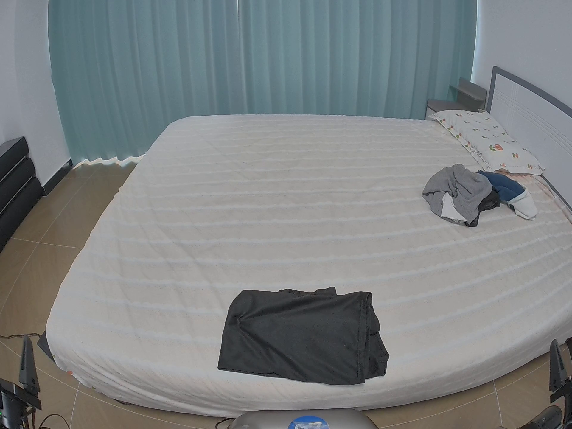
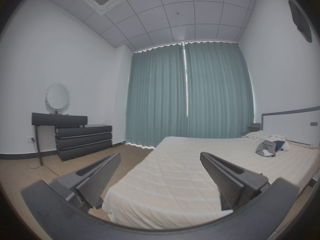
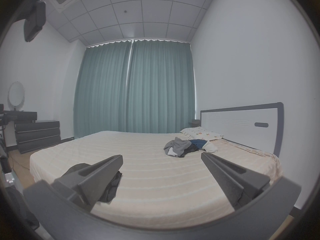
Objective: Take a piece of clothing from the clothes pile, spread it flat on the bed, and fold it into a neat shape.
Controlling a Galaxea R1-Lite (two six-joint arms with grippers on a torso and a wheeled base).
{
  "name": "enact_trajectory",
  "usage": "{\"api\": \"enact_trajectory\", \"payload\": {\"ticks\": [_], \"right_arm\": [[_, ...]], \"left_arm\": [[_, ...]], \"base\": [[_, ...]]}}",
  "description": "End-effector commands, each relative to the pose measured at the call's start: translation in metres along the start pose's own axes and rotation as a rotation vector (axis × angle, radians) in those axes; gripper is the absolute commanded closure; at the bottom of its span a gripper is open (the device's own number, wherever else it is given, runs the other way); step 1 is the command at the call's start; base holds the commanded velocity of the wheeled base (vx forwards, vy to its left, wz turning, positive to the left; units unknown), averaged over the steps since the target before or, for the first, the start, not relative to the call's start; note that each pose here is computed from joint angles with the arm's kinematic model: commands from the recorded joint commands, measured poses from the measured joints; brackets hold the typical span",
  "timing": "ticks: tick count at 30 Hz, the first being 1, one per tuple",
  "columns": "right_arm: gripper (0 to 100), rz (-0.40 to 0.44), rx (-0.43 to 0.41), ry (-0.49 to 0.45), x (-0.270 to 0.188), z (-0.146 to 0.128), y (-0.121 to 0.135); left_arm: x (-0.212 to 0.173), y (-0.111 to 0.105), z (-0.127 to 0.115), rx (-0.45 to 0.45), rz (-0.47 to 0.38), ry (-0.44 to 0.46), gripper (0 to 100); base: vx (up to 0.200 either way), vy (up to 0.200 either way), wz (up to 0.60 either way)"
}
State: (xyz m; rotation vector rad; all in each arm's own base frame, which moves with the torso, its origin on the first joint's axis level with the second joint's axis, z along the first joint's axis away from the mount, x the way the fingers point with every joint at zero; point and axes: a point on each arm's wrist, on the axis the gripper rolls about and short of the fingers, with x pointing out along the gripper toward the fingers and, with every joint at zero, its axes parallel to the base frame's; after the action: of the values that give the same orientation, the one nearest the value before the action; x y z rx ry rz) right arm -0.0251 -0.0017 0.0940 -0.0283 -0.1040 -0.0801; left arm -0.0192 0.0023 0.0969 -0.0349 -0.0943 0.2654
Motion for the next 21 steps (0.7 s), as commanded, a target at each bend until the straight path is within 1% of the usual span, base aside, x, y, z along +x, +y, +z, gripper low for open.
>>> {"api": "enact_trajectory", "payload": {"ticks": [1, 2, 6, 9, 12, 14, 17, 21], "right_arm": [[0, 0.014, 0.012, 0.048, 0.001, -0.012, 0.001], [0, 0.008, 0.070, 0.073, 0.000, -0.014, 0.001], [0, 0.008, 0.067, 0.068, 0.000, -0.014, 0.001], [0, 0.014, 0.058, 0.068, 0.000, -0.014, 0.001], [0, 0.024, 0.047, 0.077, 0.000, -0.015, 0.001], [0, 0.038, 0.038, 0.085, 0.000, -0.016, 0.002], [0, 0.053, 0.037, 0.091, 0.000, -0.017, 0.002], [0, 0.053, 0.037, 0.091, 0.000, -0.017, 0.002]], "left_arm": [[0.001, -0.001, -0.009, -0.001, -0.030, 0.069, 0], [0.001, -0.001, -0.013, -0.018, -0.029, 0.105, 0], [0.001, -0.001, -0.014, -0.063, -0.032, 0.116, 0], [0.001, -0.001, -0.017, -0.040, -0.070, 0.142, 0], [0.000, -0.002, -0.020, 0.018, -0.128, 0.174, 0], [0.000, -0.003, -0.021, 0.041, -0.171, 0.185, 0], [0.000, -0.004, -0.021, 0.046, -0.218, 0.185, 0], [-0.001, -0.004, -0.021, 0.046, -0.227, 0.188, 0]], "base": [[0.000, 0.000, 0.00], [0.000, 0.000, 0.00], [0.000, 0.000, 0.00], [0.000, 0.000, 0.00], [0.000, 0.000, 0.00], [0.000, 0.000, 0.00], [0.000, 0.000, 0.00], [0.000, 0.000, 0.00]]}}
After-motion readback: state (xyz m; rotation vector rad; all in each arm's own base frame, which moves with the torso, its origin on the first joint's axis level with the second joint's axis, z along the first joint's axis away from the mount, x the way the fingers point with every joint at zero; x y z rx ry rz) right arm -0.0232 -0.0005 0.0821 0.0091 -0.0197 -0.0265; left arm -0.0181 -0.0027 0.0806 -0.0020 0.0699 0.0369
